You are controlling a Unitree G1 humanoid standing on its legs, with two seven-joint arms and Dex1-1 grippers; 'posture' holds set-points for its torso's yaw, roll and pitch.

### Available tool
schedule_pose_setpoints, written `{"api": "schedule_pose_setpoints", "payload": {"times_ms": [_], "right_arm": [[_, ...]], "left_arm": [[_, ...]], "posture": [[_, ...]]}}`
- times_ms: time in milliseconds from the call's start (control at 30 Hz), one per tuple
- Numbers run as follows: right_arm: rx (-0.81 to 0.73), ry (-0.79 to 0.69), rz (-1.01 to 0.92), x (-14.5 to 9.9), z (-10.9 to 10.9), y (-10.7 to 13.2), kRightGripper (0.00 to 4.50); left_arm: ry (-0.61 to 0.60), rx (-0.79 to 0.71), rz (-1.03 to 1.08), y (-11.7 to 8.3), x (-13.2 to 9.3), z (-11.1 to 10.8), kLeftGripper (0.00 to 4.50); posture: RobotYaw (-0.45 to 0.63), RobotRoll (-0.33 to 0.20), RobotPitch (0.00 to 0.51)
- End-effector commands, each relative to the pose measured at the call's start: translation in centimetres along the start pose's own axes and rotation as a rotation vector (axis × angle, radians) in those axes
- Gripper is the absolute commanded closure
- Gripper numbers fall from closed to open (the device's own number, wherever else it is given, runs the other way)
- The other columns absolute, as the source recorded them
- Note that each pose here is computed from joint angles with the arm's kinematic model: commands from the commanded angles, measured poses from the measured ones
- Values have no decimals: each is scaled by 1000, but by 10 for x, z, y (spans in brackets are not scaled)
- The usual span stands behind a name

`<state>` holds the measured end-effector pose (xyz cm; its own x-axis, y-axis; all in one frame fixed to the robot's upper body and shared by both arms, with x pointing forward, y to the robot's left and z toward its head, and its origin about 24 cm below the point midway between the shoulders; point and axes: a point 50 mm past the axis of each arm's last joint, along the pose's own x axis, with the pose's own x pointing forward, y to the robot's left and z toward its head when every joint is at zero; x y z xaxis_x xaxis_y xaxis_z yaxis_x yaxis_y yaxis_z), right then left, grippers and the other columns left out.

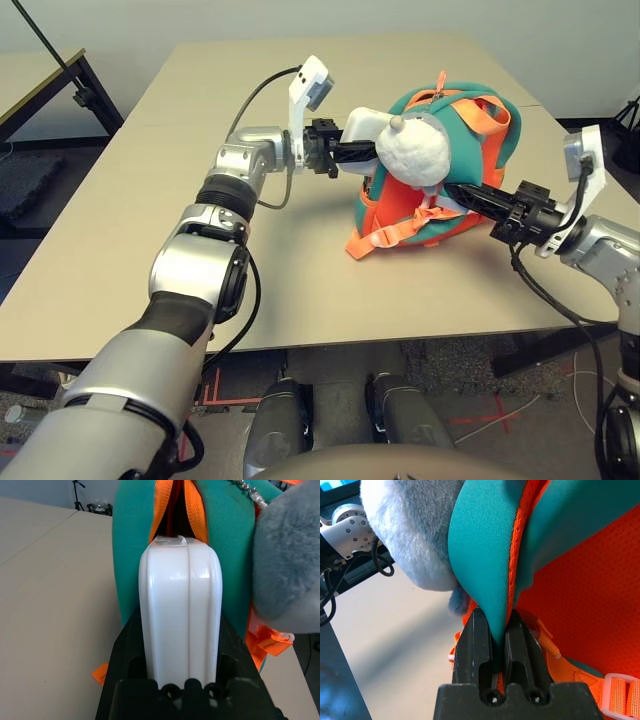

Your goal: Put the pencil case into the backpack and zip it.

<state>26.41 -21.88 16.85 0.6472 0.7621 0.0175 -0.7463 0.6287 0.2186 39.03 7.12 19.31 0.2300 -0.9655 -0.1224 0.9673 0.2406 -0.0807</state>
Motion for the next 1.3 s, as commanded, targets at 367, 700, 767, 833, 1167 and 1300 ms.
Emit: {"api": "schedule_pose_setpoints", "payload": {"times_ms": [367, 700, 767, 833, 1167, 1300], "right_arm": [[-10, 1, 17, 3, -3, 3, 4500], [-10, 9, 28, 6, -4, 1, 4500], [-10, 10, 29, 7, -4, 1, 4500], [-11, 10, 30, 7, -3, 0, 4500], [-19, 13, 32, 9, -2, -2, 4500], [-22, 15, 30, 8, -1, -3, 4500]], "left_arm": [[48, 11, 12, 5, -16, 4, 40], [-53, -4, 20, 8, -75, 31, 40], [-53, 3, 18, 6, -82, 33, 40], [-48, 8, 19, 3, -85, 33, 40], [31, 10, 32, -9, -70, 15, 3814], [47, 5, 49, -8, -64, 8, 4472]], "posture": [[-223, 0, 14], [-204, 0, 9], [-202, 0, 8], [-199, 0, 6], [-198, 0, 3], [-205, 0, 5]]}}
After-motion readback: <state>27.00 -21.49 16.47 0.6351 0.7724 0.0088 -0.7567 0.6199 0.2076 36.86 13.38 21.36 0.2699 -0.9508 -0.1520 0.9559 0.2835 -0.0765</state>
